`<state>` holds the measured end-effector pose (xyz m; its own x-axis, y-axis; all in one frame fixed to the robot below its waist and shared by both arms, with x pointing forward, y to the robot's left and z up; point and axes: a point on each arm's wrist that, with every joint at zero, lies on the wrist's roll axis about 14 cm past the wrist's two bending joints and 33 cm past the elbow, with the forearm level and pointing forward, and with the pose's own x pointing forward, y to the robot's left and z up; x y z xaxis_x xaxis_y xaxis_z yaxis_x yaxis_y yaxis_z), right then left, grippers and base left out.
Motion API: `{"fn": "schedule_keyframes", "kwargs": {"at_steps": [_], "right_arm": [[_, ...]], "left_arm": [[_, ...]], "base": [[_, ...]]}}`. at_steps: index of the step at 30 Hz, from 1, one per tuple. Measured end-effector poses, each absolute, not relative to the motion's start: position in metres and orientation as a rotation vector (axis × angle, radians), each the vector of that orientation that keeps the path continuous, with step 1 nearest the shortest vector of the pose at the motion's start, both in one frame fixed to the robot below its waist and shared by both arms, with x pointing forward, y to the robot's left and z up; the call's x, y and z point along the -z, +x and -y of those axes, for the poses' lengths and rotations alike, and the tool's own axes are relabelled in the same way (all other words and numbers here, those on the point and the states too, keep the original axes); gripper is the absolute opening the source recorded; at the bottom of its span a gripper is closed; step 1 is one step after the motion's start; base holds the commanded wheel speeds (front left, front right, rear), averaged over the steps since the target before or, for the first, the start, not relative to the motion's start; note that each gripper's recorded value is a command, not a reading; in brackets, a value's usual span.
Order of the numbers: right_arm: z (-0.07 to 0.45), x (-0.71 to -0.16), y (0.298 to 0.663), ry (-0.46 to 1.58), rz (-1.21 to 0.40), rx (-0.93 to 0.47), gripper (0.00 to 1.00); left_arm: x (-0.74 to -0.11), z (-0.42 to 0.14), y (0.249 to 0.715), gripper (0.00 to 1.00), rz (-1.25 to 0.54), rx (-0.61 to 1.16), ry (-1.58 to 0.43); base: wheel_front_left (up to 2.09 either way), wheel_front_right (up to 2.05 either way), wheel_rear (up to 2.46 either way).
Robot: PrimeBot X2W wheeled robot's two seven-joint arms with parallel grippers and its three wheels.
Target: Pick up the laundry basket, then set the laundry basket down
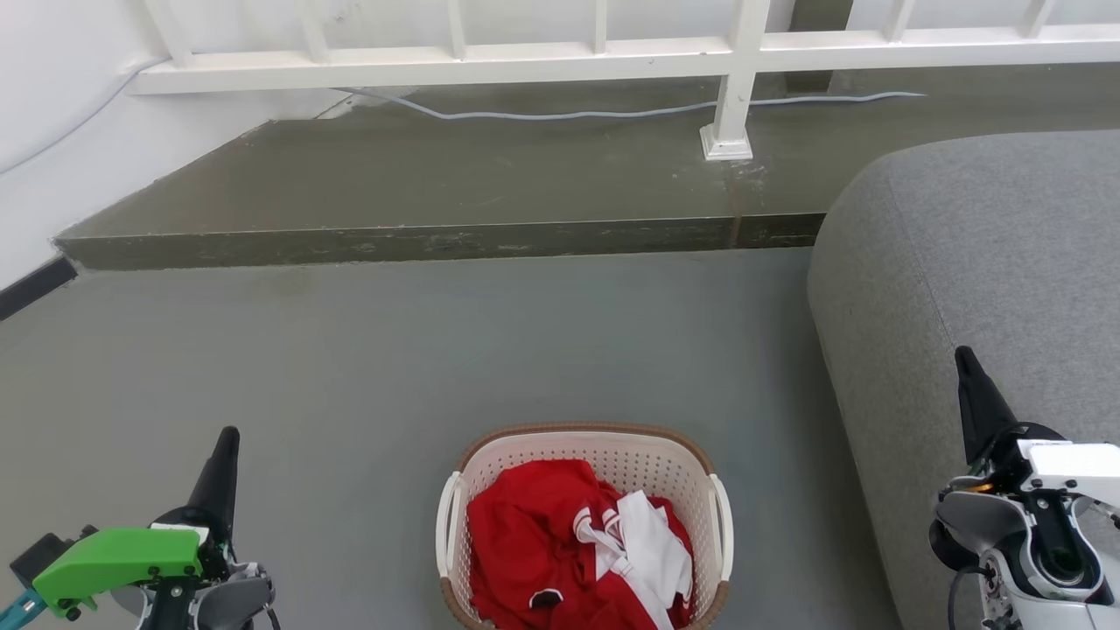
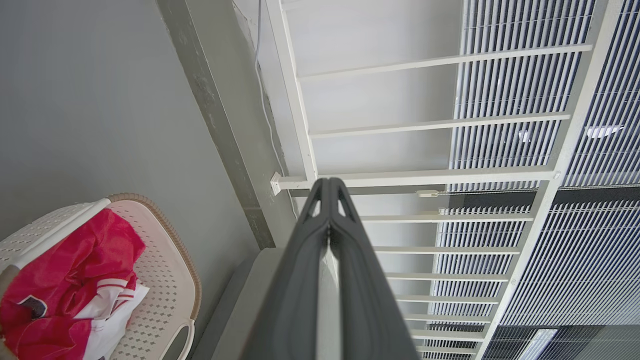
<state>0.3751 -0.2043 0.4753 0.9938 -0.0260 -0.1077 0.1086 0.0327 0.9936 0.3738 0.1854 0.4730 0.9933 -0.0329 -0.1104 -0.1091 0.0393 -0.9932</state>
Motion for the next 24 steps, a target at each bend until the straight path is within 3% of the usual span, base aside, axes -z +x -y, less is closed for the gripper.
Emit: {"fn": "schedule_keyframes", "kwargs": {"at_steps": [24], "right_arm": [[0.2063,-0.4769,0.3752,1.58,-0.051,0.104,0.0]], "left_arm": [[-0.475,-0.188,0.3738,0.0,-0.1,-0.058,-1.574]], "base": [[0.0,0.0,0.0]]}}
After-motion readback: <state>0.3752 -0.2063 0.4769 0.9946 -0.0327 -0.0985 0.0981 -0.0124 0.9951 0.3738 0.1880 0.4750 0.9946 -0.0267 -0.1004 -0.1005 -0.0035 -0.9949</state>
